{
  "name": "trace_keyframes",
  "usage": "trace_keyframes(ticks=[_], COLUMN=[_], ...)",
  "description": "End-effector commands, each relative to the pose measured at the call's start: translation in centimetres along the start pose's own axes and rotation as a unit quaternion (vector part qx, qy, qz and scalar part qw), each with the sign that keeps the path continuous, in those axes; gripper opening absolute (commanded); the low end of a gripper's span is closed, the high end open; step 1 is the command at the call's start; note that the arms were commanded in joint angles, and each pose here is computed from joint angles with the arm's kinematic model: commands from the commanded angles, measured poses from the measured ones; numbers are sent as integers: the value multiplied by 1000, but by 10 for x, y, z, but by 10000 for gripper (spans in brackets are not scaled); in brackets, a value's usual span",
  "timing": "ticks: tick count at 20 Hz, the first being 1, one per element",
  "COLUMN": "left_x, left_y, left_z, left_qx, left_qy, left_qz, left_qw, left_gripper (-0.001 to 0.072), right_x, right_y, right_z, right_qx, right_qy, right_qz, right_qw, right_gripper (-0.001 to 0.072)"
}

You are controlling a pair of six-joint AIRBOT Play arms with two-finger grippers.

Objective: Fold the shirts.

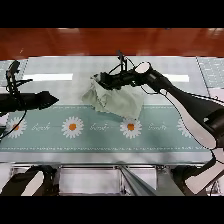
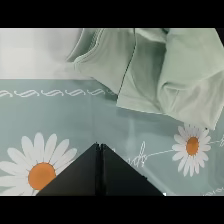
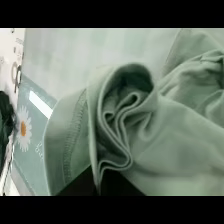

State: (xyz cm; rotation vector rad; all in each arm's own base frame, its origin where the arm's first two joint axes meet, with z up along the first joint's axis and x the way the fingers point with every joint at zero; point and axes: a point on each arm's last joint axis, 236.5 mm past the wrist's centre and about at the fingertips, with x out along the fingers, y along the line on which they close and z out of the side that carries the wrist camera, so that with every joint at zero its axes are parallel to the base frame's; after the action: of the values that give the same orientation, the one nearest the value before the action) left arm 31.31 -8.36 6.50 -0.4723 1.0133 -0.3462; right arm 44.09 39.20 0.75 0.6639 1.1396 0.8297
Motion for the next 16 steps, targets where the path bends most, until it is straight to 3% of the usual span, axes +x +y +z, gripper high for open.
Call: trace_keyframes(ticks=[1, 2, 5, 8, 11, 13, 15, 16], left_x=[0, 0, -6, -43, -83, -91, -83, -74], left_y=[4, 4, 14, 39, 56, 57, 49, 44], left_z=[4, 6, 25, 58, 79, 81, 75, 69], left_qx=[-3, -3, -10, -39, -67, -76, -68, -59], left_qy=[-14, -18, -55, -110, -154, -167, -155, -141], left_qz=[5, 6, 20, 47, 62, 60, 50, 44], left_qw=[1000, 1000, 998, 992, 984, 981, 984, 987], left_gripper=[15, 15, 15, 15, 15, 15, 15, 15], right_x=[9, 8, -28, -125, -267, -364, -419, -419], right_y=[-4, -1, 10, 2, -52, -99, -143, -164], right_z=[4, -1, -24, -17, -5, -13, -42, -62], right_qx=[1, 3, 1, -25, -49, -26, 33, 67], right_qy=[-7, 5, 81, 108, 54, -14, -86, -112], right_qz=[-3, 4, 30, -13, -212, -369, -451, -449], right_qw=[1000, 1000, 996, 994, 975, 929, 888, 884], right_gripper=[241, 406, 405, 405, 405, 405, 408, 417])
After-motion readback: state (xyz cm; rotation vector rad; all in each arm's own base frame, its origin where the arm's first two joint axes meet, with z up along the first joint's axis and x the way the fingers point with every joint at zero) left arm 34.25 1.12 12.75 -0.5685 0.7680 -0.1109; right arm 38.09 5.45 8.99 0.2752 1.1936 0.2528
